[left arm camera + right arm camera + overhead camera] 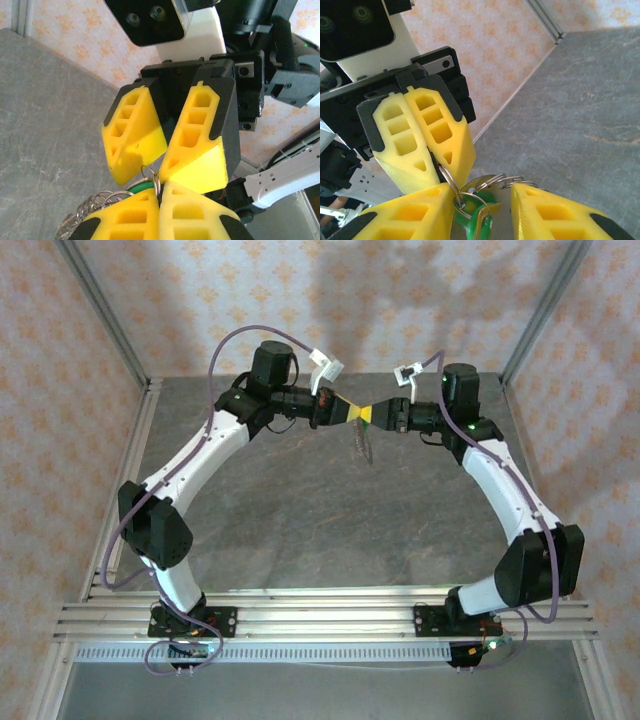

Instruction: Put the keys on the keyring

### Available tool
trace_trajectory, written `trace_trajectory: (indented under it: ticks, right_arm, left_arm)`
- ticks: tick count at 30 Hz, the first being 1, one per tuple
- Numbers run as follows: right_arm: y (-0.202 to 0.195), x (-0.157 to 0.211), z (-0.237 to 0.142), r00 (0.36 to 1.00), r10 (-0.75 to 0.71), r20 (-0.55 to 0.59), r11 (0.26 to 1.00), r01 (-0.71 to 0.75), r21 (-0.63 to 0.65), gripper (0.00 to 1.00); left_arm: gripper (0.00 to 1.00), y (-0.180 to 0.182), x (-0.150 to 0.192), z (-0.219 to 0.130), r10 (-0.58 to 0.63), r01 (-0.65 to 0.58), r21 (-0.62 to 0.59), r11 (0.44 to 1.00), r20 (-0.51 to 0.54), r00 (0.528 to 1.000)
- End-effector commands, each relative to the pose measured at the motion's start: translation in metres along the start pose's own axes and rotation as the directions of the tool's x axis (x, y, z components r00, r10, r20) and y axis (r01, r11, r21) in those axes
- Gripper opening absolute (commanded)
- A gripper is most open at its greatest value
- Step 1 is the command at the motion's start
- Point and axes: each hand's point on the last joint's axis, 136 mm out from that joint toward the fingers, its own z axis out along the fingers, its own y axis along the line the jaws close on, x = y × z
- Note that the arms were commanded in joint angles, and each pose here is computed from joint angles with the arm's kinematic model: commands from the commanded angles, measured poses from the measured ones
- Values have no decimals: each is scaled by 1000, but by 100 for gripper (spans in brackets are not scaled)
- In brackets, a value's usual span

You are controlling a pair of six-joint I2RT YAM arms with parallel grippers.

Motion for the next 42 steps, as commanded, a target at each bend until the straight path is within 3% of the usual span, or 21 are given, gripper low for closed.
trace_trajectory:
  ticks: [1, 14, 33, 36, 42]
  right_arm:
    - [15, -8, -4, 997, -70, 42, 997, 71, -22, 35]
    - [12, -1, -12, 994, -64, 88, 998, 62, 19, 39]
    - [3, -12, -5, 990, -20, 139, 1000, 21, -5, 35]
    - [3, -10, -3, 991, -16, 133, 1000, 17, -7, 29]
    - [1, -3, -1, 992, -11, 124, 1000, 12, -7, 1]
  left_arm:
    - [0, -15, -28, -8, 62, -62, -12, 998, 99, 993]
    - [0, -17, -32, -14, 71, -66, -40, 997, 135, 988]
    - [0, -20, -39, -14, 61, -59, -21, 998, 186, 981]
    - [0, -19, -41, -15, 60, -55, -26, 998, 202, 978]
    - [0, -20, -46, -16, 59, -54, -25, 998, 237, 970]
